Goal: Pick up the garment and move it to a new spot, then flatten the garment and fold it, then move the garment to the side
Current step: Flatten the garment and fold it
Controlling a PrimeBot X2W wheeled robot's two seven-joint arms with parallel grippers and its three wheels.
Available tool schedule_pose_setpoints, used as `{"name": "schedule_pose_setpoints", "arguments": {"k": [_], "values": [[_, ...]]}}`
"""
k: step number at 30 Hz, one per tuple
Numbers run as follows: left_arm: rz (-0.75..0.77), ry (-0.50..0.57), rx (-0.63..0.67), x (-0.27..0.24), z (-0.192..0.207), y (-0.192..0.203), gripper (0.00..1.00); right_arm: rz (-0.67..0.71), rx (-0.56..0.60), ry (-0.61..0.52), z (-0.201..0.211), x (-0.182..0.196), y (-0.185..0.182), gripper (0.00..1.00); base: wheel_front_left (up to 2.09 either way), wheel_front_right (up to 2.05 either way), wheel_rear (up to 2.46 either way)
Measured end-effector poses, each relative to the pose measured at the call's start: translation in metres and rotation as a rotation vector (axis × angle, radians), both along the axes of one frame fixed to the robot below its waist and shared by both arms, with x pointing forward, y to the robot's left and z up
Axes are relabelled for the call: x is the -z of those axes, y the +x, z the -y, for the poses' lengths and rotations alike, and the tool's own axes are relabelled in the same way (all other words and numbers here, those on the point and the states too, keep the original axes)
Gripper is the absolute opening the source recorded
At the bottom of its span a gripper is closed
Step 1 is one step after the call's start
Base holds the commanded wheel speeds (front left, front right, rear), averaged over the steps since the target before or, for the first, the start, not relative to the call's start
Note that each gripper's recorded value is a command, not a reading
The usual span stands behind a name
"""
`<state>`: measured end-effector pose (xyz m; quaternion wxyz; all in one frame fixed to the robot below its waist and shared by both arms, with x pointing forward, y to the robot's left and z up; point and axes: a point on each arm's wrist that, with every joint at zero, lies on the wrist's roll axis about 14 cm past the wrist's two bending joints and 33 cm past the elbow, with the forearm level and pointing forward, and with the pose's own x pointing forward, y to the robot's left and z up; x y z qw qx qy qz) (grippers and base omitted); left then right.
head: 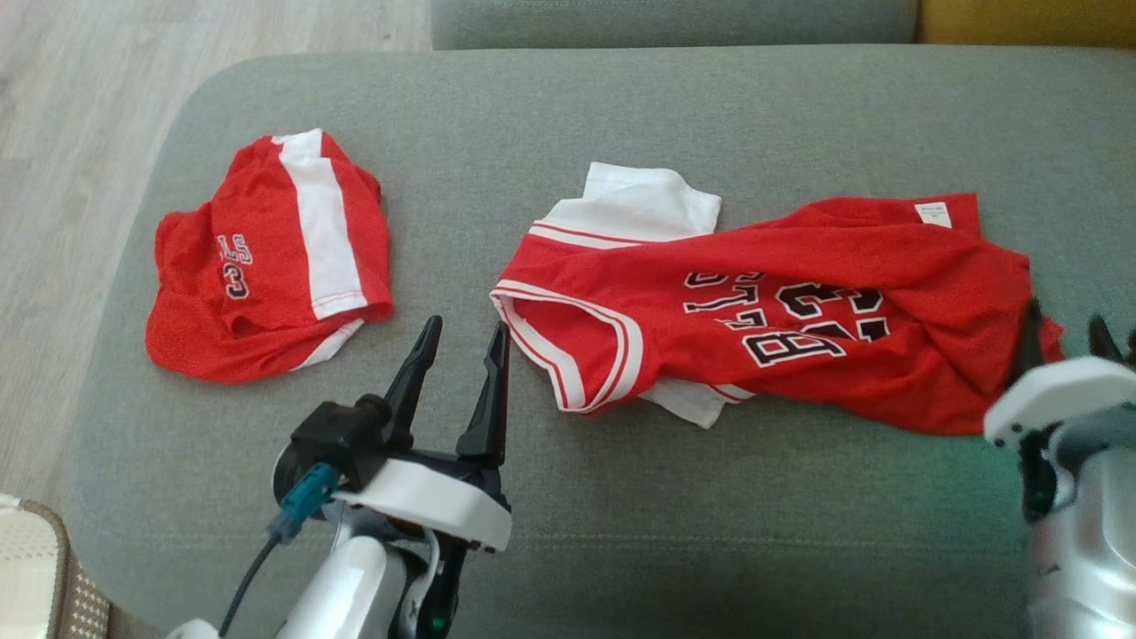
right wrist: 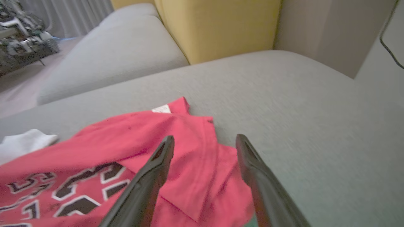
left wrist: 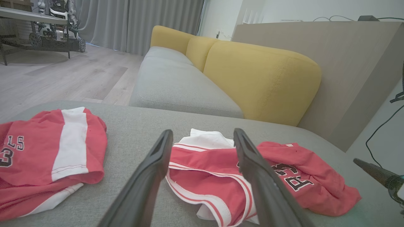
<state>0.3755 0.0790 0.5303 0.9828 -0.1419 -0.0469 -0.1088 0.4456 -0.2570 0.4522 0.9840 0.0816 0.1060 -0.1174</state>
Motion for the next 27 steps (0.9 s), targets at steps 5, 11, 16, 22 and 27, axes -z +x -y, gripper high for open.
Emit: {"name": "schedule_pose_setpoints", "arguments": {"k": [5,11,16,22,27], "values": [[-0.011,-0.001,-0.008,0.004,-0.003,-0.002,1.0,0.126,-0.101,-0.009,-0.032,-0.031,0.017,1.0,0.0,0.0,0.0],[-0.032,0.001,-0.022,0.011,-0.008,0.0,1.0,0.095,-0.174,-0.022,-0.054,-0.018,0.019,1.0,0.0,0.0,0.0],[-0.054,0.004,-0.042,0.018,-0.015,0.003,1.0,0.063,-0.221,-0.054,-0.068,-0.016,0.036,1.0,0.0,0.0,0.0],[-0.071,0.012,-0.056,0.025,-0.02,0.01,1.0,-0.031,-0.158,-0.08,-0.052,-0.007,0.066,1.0,0.0,0.0,0.0],[-0.098,0.02,-0.079,0.034,-0.028,0.013,1.0,-0.135,-0.119,-0.07,-0.046,0.018,0.081,1.0,0.0,0.0,0.0]]}}
